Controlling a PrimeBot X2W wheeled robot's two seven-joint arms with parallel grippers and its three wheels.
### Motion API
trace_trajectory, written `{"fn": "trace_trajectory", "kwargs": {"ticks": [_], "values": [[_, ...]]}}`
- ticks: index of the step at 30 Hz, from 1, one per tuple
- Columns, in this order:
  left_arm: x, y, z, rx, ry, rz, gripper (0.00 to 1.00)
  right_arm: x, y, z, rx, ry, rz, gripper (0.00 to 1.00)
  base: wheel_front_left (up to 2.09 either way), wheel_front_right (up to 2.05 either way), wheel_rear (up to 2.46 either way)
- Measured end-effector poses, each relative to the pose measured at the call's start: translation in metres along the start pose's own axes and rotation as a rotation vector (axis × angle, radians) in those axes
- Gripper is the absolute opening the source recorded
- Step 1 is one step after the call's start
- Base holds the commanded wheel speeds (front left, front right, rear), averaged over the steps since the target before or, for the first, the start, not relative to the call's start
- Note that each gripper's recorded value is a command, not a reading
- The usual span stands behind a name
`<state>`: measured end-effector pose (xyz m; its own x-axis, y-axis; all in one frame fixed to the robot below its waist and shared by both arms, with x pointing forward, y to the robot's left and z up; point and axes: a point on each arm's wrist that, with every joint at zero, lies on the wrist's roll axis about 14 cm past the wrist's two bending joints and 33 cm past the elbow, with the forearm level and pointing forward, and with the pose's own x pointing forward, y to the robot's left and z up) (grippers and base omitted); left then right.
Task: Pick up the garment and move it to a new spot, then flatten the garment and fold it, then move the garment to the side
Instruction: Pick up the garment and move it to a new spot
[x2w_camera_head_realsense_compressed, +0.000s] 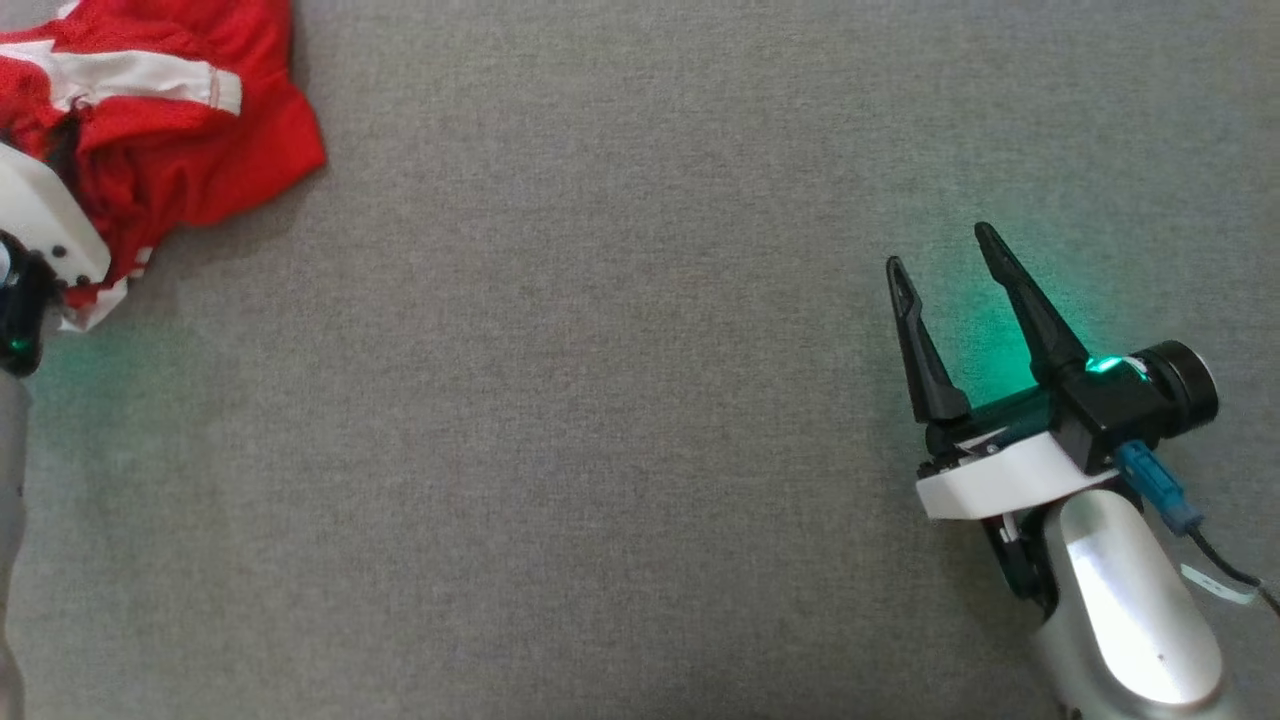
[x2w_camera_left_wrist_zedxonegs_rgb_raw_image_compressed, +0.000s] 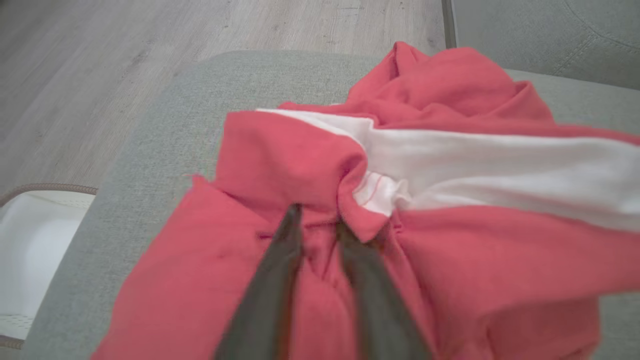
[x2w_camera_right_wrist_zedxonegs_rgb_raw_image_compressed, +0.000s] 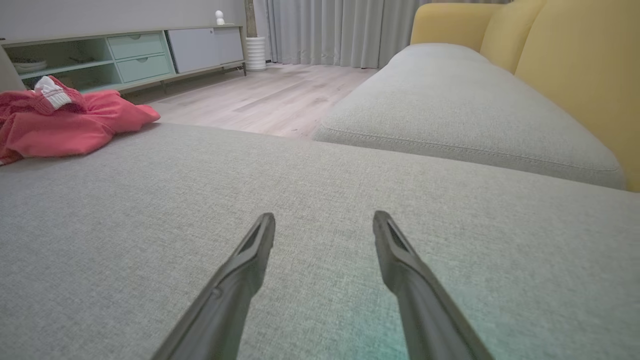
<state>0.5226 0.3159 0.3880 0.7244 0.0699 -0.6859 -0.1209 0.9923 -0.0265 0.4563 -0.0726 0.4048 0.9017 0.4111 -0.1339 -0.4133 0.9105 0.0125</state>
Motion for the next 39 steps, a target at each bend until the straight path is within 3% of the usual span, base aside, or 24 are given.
{"fn": "trace_trajectory", "kwargs": {"ticks": [1,6,13,20,25,28,34,39], "values": [[-0.001,-0.001,0.001,0.002,-0.004,-0.002,0.0,-0.001,-0.001,0.002,-0.002,-0.004,-0.004,1.0,0.0,0.0,0.0],[-0.012,0.007,0.017,0.014,-0.045,0.014,0.0,-0.005,0.0,0.015,-0.004,-0.032,-0.014,1.0,0.0,0.0,0.0],[-0.067,0.054,0.107,0.068,-0.323,0.135,0.0,-0.021,0.006,0.032,0.027,-0.064,-0.03,1.0,0.0,0.0,0.0],[-0.14,0.032,0.183,0.143,-0.597,0.082,0.0,-0.04,0.011,0.05,0.04,-0.102,-0.045,1.0,0.0,0.0,0.0],[-0.191,-0.037,0.22,0.197,-0.772,-0.107,0.0,-0.054,0.01,0.061,0.043,-0.13,-0.067,1.0,0.0,0.0,0.0],[-0.206,-0.096,0.209,0.233,-0.787,-0.277,0.0,-0.062,0.007,0.069,0.045,-0.154,-0.088,1.0,0.0,0.0,0.0],[-0.198,-0.215,0.117,0.236,-0.607,-0.627,0.0,-0.081,-0.011,0.082,0.046,-0.193,-0.158,1.0,0.0,0.0,0.0],[-0.191,-0.291,0.025,0.232,-0.373,-0.826,0.0,-0.099,-0.025,0.085,0.066,-0.21,-0.218,1.0,0.0,0.0,0.0]]}}
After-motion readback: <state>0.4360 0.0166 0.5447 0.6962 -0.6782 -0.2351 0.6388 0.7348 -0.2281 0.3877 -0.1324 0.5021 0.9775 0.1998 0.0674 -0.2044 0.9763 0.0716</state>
